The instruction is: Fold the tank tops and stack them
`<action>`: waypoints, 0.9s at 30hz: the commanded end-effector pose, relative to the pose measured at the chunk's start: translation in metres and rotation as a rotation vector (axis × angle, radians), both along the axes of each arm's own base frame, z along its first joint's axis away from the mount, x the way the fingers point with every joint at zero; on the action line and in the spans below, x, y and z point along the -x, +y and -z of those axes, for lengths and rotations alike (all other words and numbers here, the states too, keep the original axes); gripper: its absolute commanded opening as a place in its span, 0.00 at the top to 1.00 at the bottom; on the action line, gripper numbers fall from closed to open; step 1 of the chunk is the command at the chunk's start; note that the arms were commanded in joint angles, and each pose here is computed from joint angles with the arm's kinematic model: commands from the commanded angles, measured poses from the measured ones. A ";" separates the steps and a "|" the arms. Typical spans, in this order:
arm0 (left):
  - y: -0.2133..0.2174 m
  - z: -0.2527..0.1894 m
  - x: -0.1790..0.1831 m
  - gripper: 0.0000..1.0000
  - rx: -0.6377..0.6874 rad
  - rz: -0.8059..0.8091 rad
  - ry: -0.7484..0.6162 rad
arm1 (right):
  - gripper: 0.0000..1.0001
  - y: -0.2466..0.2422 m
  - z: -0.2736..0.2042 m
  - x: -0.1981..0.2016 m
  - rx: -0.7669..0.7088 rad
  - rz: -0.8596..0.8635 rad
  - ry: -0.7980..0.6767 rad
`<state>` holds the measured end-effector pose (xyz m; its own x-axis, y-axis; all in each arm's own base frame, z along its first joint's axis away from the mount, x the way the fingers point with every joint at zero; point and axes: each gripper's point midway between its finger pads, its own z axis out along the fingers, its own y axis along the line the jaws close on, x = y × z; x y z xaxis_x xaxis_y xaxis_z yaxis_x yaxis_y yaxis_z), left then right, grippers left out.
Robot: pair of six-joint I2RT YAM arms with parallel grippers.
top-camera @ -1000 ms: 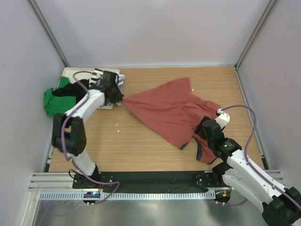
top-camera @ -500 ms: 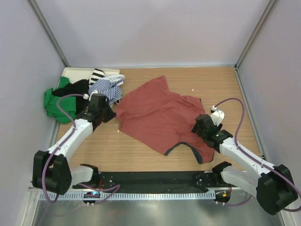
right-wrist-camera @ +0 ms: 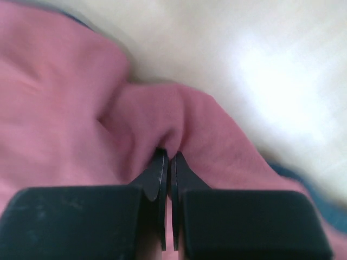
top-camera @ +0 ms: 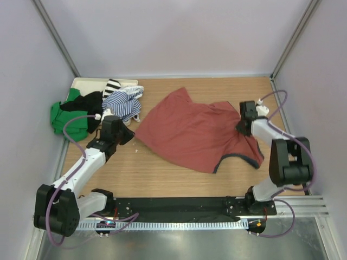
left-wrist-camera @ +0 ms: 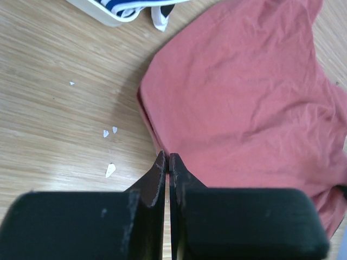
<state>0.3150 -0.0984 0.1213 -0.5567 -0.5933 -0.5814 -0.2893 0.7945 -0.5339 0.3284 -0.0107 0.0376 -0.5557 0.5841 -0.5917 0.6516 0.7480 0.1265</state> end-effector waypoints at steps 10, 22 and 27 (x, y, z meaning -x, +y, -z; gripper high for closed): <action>-0.019 0.004 -0.008 1.00 -0.001 0.092 -0.112 | 0.26 0.063 -0.107 -0.100 -0.064 -0.317 -0.183; -0.034 0.003 -0.011 1.00 -0.047 0.126 -0.130 | 0.50 0.093 -0.040 0.054 -0.204 -0.444 -0.052; -0.032 0.003 -0.011 1.00 -0.057 0.120 -0.132 | 0.44 0.101 -0.009 0.065 -0.214 -0.467 0.022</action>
<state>0.3135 -0.1314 0.1008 -0.5954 -0.4906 -0.6362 -0.1477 0.8453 -0.5135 0.2583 0.0788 0.0524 -0.7928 0.3734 -0.4817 0.2751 0.9245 0.2639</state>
